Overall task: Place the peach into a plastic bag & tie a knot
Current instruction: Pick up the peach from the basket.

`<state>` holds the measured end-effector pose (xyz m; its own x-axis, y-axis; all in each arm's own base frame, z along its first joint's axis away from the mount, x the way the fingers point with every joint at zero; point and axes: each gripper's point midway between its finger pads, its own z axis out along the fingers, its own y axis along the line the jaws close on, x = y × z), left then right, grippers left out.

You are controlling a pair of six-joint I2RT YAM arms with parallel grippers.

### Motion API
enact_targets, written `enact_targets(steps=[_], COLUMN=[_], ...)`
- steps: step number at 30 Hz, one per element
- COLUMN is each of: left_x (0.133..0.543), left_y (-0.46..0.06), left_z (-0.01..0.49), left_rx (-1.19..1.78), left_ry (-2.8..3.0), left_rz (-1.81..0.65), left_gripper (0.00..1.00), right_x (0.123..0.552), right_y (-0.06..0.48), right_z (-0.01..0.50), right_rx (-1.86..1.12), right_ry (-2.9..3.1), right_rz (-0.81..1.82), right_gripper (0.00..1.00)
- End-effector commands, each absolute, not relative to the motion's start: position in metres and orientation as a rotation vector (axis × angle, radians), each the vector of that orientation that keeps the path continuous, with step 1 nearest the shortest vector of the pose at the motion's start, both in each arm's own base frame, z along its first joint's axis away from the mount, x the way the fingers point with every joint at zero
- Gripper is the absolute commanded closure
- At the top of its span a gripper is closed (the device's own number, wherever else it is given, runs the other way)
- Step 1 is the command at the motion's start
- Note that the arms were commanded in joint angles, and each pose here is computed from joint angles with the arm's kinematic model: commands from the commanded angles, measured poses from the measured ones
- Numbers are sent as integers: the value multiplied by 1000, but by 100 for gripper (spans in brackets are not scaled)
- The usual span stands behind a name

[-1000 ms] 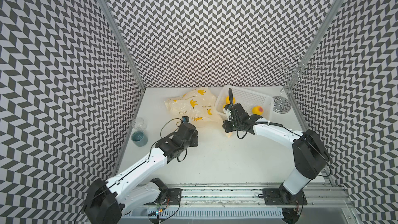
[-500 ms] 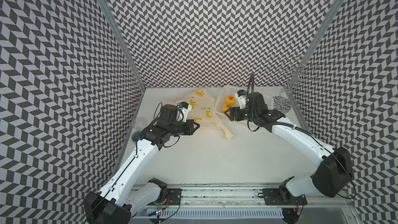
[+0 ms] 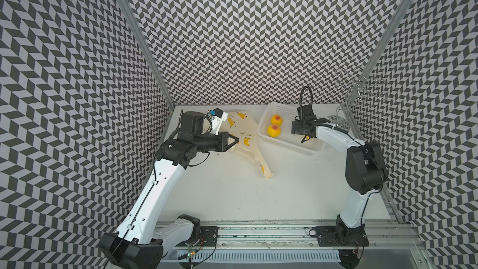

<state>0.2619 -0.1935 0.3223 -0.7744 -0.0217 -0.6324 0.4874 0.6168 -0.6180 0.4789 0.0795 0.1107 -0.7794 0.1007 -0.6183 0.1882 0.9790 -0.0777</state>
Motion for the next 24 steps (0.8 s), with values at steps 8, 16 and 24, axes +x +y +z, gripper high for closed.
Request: enact_targets(steps=[8, 16, 24], left_x=[258, 259, 258], left_y=[-199, -200, -199], left_z=[315, 310, 308], left_rx=[410, 404, 399], left_ry=[2234, 2242, 2245], left_rz=[-1154, -1163, -1163], left_gripper=[100, 100, 100], right_x=[497, 502, 514], right_y=[53, 40, 35], right_z=[88, 66, 58], right_rx=[190, 208, 232], right_ry=[2471, 2489, 2489], right_rz=[-428, -519, -534], right_gripper=[9, 9, 19])
